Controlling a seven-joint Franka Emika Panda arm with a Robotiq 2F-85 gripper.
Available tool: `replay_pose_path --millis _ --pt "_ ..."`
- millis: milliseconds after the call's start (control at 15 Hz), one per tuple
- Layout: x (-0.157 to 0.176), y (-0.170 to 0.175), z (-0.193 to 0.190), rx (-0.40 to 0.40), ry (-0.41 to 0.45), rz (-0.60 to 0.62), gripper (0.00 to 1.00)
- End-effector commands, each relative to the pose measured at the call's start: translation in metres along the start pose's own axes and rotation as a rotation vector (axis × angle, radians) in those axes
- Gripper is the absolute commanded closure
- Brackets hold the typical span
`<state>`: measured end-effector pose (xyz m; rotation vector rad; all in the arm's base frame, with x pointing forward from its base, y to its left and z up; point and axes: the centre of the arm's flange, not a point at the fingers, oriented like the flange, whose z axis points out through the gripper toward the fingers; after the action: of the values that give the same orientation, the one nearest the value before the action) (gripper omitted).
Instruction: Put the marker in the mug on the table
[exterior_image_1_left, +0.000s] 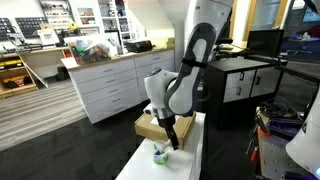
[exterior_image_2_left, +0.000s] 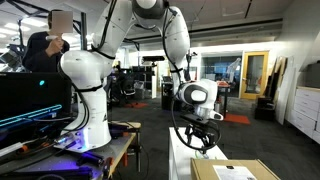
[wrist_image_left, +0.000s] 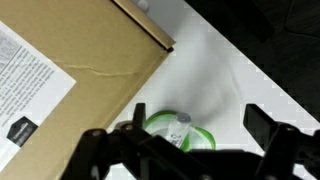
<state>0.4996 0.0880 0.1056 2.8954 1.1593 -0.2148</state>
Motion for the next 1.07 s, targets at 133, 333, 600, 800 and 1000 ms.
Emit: replay_pose_path --millis 133,333,600,800,1000 --pt "0.0088 0.0057 0.0195 0.007 0.012 -0.047 0.25" --pt "0.0122 0.0040 0.0190 -0.005 0.005 -0.065 0.40" --pt "0.0135 0.0045 0.0150 -0.026 0.001 -0.092 0.64" --pt "0.0138 0.0049 0.0137 -0.038 -0.002 -0.107 0.85" --pt "0.0120 0.0045 0.0124 -0.049 -0.007 -0.119 0.96"
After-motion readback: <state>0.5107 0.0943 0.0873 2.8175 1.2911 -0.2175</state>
